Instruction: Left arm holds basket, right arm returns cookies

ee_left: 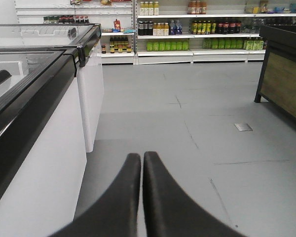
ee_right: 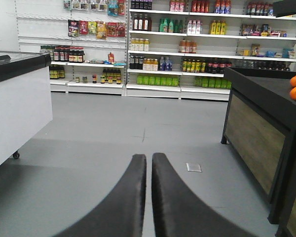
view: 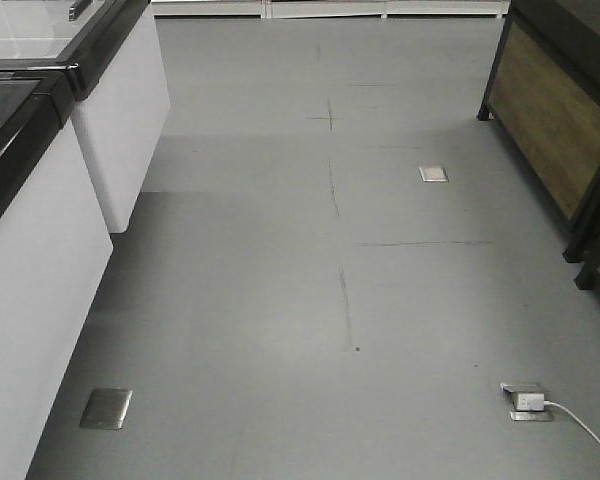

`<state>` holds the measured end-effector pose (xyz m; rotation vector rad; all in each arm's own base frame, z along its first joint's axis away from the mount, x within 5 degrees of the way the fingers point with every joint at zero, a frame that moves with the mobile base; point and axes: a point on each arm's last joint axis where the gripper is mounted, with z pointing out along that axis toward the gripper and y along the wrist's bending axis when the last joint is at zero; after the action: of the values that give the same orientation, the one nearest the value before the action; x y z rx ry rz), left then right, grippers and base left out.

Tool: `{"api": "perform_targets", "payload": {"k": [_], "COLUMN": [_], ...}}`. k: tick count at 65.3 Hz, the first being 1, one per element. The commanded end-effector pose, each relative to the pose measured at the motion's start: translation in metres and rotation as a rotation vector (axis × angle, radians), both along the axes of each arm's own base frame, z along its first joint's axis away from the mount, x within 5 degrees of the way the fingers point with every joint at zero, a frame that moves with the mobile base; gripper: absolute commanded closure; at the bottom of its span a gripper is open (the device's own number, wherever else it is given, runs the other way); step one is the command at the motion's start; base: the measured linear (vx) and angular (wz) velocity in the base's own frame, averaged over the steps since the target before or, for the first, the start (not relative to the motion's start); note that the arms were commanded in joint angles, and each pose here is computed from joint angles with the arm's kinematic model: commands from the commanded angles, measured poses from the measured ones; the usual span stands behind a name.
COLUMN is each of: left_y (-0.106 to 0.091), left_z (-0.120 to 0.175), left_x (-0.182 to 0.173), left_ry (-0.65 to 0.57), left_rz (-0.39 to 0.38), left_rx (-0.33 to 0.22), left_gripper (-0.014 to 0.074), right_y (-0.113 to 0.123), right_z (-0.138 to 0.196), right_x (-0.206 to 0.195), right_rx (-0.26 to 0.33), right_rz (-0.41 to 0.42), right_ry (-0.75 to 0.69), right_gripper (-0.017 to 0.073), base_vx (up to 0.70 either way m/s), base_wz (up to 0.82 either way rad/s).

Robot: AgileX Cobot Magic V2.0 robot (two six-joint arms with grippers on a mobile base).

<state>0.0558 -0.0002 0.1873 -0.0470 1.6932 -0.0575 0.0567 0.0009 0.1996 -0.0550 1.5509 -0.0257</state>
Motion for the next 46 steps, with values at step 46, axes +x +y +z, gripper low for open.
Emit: {"api": "perform_targets", "payload": {"k": [46], "left_y": [-0.0007], "left_z": [0.0127], "left_x": [-0.0012], "left_ry": [-0.085], "left_rz": [-0.013], "left_rx": [0.028], "left_gripper": [0.0601], "right_y": [0.0006], "right_z": [0.0014], "right_x": [-0.0005], "right_rx": [-0.01], "right_rz": [0.005], "right_ry": [-0.069], "right_gripper": [0.0562], "base_vx": [0.0], "base_wz": [0.0]}}
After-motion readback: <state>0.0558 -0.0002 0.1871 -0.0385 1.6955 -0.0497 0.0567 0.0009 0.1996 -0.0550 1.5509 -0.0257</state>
